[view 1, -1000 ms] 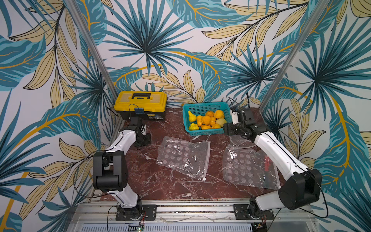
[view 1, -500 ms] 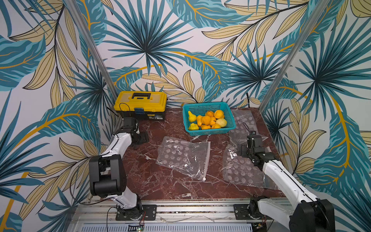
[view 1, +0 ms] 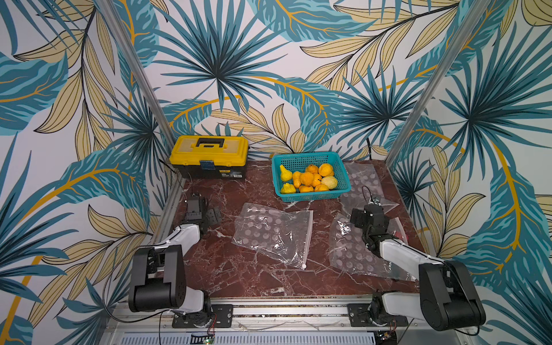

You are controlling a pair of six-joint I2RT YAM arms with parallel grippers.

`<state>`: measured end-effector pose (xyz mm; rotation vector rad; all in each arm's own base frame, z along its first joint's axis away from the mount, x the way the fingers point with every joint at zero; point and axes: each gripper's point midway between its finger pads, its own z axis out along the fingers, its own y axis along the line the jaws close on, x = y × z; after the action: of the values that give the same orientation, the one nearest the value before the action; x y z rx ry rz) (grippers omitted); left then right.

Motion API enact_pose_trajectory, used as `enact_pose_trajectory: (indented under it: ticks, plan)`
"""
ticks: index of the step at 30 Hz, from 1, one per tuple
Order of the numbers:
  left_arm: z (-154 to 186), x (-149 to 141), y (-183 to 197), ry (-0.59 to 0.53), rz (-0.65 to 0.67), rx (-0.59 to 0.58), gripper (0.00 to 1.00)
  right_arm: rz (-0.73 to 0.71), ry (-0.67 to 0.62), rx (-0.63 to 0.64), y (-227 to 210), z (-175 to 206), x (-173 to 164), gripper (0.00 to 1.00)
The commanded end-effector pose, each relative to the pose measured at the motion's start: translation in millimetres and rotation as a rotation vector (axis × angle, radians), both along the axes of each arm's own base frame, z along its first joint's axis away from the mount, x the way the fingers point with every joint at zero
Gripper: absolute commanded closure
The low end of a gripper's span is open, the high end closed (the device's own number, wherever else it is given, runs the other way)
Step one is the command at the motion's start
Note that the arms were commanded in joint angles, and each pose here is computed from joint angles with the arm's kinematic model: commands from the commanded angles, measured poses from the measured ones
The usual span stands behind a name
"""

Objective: Open the zip-top bag and take out the pear
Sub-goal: Reset both arms

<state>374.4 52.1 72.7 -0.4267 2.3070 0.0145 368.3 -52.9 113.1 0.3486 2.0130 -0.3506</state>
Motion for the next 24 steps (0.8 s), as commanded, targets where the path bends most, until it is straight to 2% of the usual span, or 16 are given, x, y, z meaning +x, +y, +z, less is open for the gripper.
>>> enact_pose_trajectory:
  ticks: [1, 5, 7, 11, 18, 22, 24]
  plan:
    - [34, 29, -19, -0.212, -0.151, 0.018, 0.0, 0.055, -0.155, -0.036, 2, 20, 18, 0.01]
    - [52, 35, -23, -0.344, -0.223, 0.111, 0.0, 0.076, -0.157, 0.013, 0, 6, 21, 0.01]
    - [51, 39, -15, -0.344, -0.191, 0.086, 0.0, 0.085, -0.163, 0.018, 0, 2, 21, 0.01]
    - [52, 36, -26, -0.354, -0.255, 0.069, 0.0, 0.106, -0.178, 0.011, 3, 0, 21, 0.01]
    - [56, 28, -33, -0.388, -0.259, 0.022, 0.0, 0.104, -0.173, 0.015, 3, -1, 21, 0.01]
    - [58, 37, -32, -0.437, -0.278, 0.056, 0.0, 0.104, -0.176, 0.014, 3, -1, 21, 0.0]
    - [49, 43, -36, -0.417, -0.312, 0.041, 0.0, 0.103, -0.175, 0.014, 3, -1, 21, 0.01]
